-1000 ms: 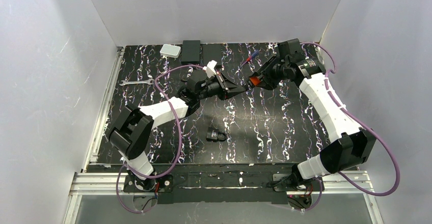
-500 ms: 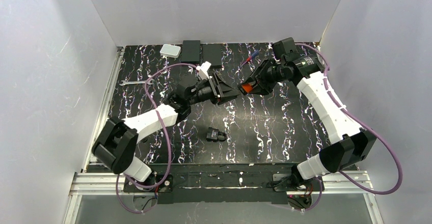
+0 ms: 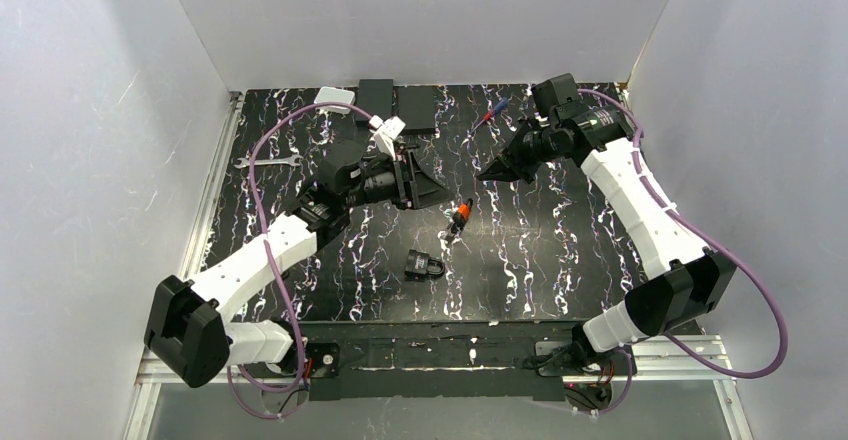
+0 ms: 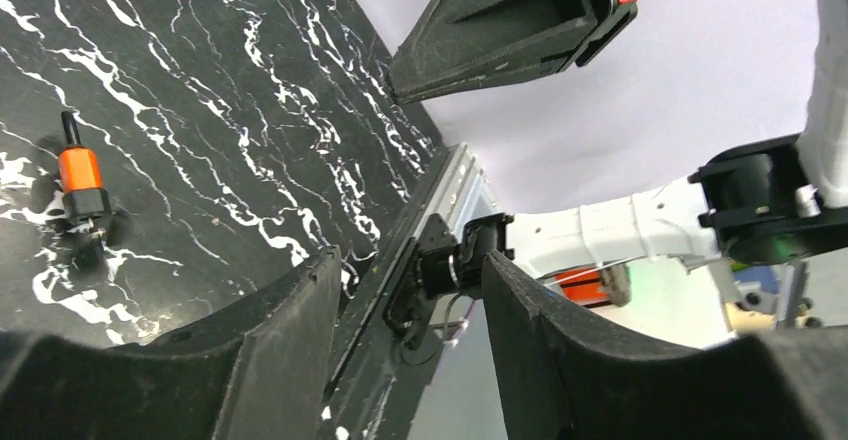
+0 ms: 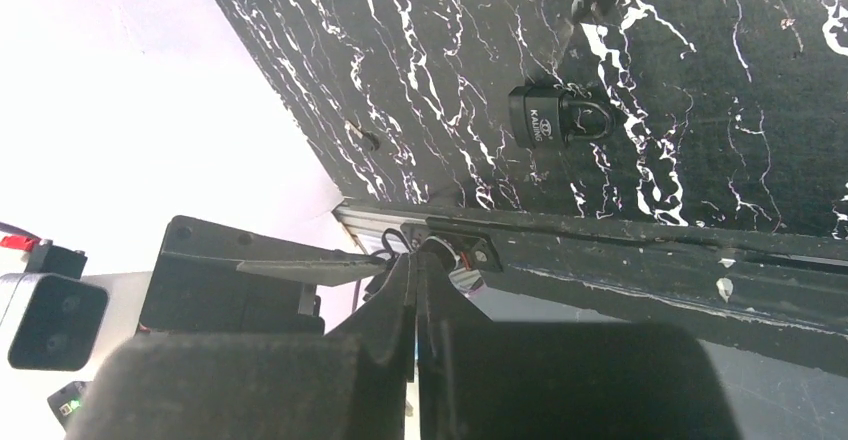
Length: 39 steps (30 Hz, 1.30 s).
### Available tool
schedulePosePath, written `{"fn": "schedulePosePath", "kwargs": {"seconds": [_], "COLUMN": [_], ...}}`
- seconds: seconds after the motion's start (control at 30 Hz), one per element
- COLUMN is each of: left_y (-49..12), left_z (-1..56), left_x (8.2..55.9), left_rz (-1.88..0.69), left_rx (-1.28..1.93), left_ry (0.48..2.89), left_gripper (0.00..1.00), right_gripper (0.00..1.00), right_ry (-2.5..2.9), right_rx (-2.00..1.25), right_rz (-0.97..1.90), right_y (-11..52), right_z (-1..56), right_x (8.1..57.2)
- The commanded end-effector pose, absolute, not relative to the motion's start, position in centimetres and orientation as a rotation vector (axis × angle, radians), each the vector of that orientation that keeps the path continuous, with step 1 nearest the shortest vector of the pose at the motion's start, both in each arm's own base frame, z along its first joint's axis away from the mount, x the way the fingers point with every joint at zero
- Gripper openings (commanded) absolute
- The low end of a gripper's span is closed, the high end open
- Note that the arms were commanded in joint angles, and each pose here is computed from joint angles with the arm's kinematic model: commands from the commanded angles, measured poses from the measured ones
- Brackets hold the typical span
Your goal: Unlock with the key
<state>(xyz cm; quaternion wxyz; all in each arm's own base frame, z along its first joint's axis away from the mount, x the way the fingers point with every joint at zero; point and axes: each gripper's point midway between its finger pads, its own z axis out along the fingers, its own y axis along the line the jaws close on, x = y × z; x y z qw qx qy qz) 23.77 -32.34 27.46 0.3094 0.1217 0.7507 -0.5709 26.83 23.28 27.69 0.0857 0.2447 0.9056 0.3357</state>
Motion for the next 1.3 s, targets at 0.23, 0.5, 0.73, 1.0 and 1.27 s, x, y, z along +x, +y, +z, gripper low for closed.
{"fn": "schedulePosePath", "kwargs": {"seconds": [0.23, 0.5, 0.73, 1.0, 1.27], "left_y": [-29.6, -24.4, -21.3, -17.4, -14.1], "left_z": [23.6, 19.4, 19.5, 19.0, 19.0], "left_x": [24.4, 26.8, 26.1, 21.8, 18.3], "left_rz": [-1.185, -0.672, -0.522, -0.492, -0.48], "left_rx": [0.424, 0.46, 0.425, 0.358, 0.259], "left_ry": [2.139, 2.279, 2.282, 2.291, 2.289], "left_gripper": [0.54, 0.57, 0.62, 0.63, 0.63], "right_gripper": [0.04, 0.95, 0.98, 0.98, 0.98], "right_ry": [2.831, 2.836, 2.863, 2.893, 2.935], "right_rx": [0.696, 0.732, 0.778, 0.663, 0.559], "right_rz": [0.802, 0.525, 0.213, 0.035, 0.001], "right_y": [21.5, 19.3, 20.2, 24.0, 26.3], "right_z": [23.9, 20.5, 17.4, 13.5, 9.2], "right_x": [25.7, 27.6, 29.4, 31.9, 33.8]}}
